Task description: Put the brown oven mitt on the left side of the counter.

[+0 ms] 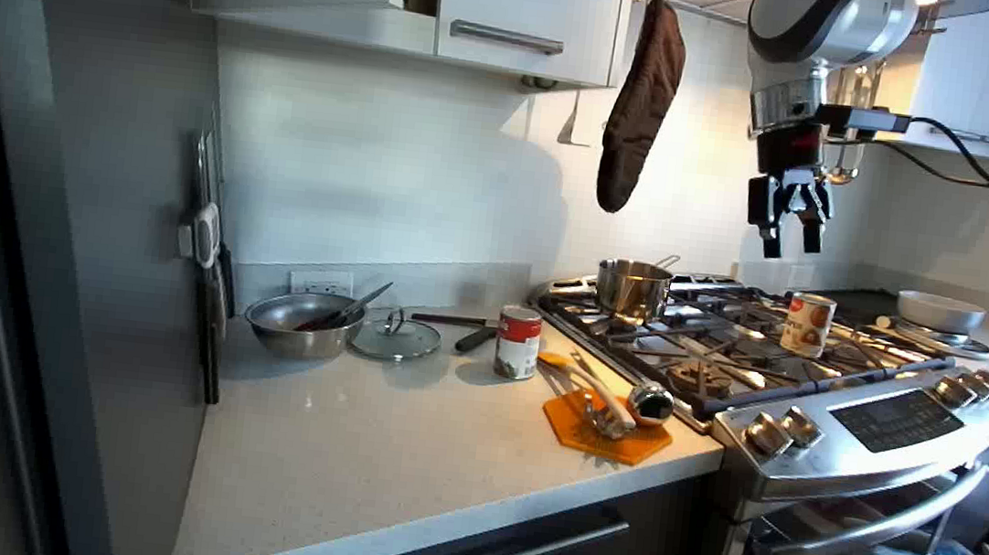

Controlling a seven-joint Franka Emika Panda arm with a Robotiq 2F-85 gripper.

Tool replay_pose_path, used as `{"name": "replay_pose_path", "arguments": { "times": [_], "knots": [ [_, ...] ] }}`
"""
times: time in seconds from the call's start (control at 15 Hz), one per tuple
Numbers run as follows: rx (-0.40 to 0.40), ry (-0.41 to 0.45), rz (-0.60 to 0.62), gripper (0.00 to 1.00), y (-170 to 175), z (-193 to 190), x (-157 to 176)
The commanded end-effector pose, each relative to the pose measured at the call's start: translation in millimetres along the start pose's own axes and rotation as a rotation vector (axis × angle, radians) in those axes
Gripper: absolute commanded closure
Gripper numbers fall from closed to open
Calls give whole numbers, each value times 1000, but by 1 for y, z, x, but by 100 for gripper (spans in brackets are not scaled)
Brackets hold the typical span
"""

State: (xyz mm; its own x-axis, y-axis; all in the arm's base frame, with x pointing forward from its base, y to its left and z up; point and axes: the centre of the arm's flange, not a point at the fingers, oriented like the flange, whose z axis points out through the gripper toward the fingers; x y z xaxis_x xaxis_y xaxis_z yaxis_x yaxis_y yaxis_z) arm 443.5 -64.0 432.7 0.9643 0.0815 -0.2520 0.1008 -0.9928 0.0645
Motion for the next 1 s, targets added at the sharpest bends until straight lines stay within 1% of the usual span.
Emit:
{"name": "replay_pose_path", "arguments": {
  "times": [0.0,0.67,0.73,0.8,0.87,0.93],
  "knots": [
    [0,0,0,0,0,0,0],
    [0,0,0,0,0,0,0],
    [-25,59,26,0,0,-10,0],
    [-34,97,35,0,0,-18,0],
    [-47,175,49,0,-1,-37,-4],
    [-58,227,62,0,-1,-48,-5]
  ]
}}
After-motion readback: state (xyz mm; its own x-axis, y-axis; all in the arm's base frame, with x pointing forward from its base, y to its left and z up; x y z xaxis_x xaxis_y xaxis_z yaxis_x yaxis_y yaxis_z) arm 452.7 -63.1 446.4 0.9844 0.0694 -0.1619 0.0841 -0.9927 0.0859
